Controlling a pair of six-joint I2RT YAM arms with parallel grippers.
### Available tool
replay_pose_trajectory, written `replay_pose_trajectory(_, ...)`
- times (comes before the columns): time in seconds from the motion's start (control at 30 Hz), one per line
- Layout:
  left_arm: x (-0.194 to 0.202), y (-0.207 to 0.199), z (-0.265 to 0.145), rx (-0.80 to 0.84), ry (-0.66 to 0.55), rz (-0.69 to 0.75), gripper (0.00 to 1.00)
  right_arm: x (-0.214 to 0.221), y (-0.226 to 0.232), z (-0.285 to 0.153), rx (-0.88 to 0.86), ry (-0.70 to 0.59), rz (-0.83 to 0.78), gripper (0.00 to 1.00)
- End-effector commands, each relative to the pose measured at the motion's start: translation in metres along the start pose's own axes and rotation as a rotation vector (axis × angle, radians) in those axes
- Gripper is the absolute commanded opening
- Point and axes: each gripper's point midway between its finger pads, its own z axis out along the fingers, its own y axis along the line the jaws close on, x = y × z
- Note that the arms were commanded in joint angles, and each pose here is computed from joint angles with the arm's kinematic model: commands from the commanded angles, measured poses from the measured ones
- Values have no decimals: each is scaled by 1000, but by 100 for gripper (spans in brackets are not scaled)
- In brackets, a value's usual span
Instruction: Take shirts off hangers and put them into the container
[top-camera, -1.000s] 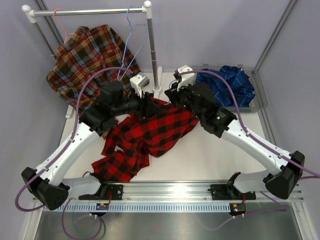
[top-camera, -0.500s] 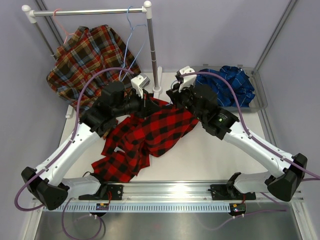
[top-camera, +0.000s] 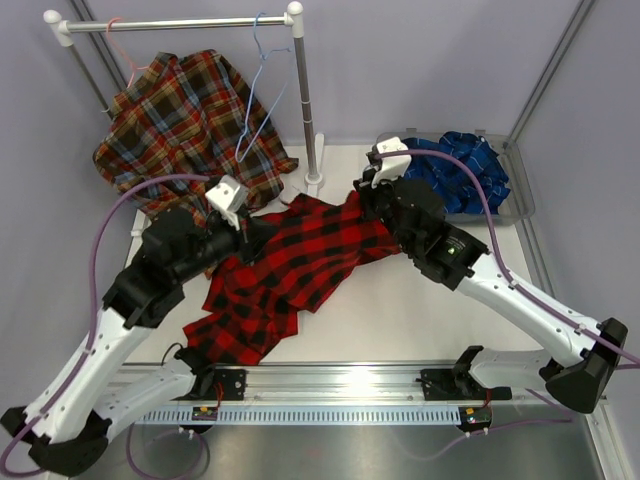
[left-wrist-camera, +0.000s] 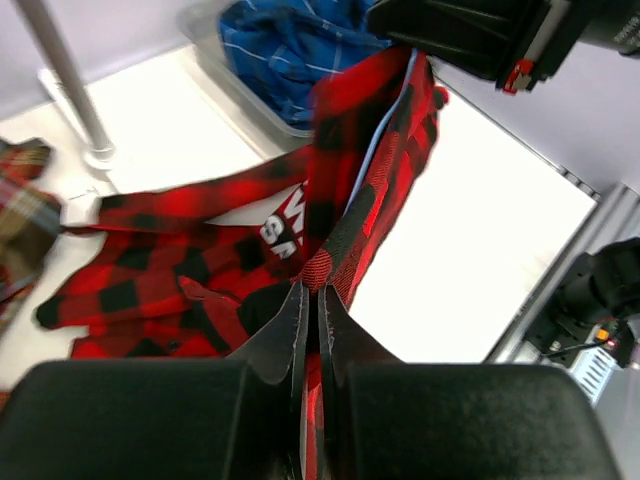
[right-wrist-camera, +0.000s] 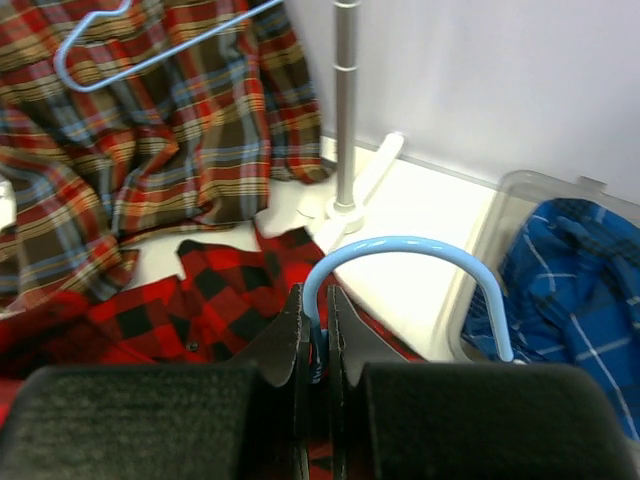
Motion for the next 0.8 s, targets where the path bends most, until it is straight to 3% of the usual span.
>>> replay_pose_trajectory(0.0, 7, 24, -20, -138, -15, 35, 0, -6, -48, -13, 207, -7, -43, 0)
replay_pose_trajectory(0.47, 86, 39, -31, -209, 75, -74, 0, -44, -59, -50, 171, -68, 141, 0)
replay_pose_trajectory(0.77, 82, -7, -13, 53, 73, -153, 0, -54, -41, -55, 65, -99, 232, 0)
